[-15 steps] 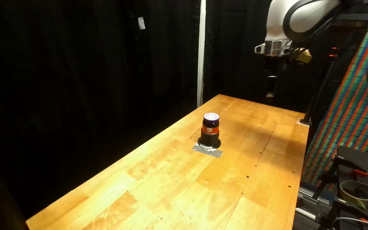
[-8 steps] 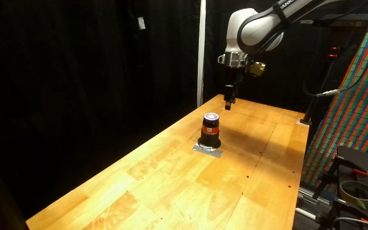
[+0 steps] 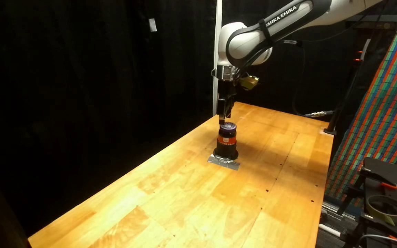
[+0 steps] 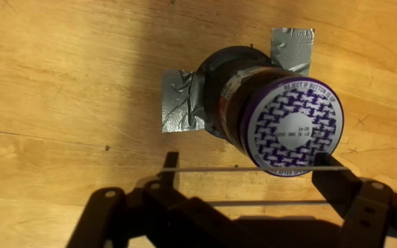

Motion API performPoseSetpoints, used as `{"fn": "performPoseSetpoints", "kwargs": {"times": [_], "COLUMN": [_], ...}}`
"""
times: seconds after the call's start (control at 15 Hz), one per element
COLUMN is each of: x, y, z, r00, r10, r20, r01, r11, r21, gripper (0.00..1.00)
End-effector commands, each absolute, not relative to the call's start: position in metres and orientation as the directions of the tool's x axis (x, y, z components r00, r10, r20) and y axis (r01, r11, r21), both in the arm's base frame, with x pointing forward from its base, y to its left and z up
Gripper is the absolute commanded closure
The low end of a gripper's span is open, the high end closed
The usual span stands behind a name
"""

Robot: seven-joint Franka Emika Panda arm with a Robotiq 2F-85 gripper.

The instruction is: Put the rubber band on the jar.

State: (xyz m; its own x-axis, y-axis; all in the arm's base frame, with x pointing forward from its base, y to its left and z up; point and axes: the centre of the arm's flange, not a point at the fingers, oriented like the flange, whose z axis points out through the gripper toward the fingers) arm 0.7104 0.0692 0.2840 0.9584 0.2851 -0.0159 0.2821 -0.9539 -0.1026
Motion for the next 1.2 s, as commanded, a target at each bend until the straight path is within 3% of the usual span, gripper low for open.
{"fn": "performPoseSetpoints", "kwargs": {"times": [0.0, 1.13], "x": [0.743, 0.721], "y": [0.080, 0.126], "z": [0.280, 0.259], "r00": [0.955, 0.888], "r10": [0.293, 0.370], "r20": [-0.036, -0.271], "r01": [0.286, 0.347], "r11": [-0.949, -0.929], "r21": [-0.135, -0.130], "gripper": [0.00, 0.00]}}
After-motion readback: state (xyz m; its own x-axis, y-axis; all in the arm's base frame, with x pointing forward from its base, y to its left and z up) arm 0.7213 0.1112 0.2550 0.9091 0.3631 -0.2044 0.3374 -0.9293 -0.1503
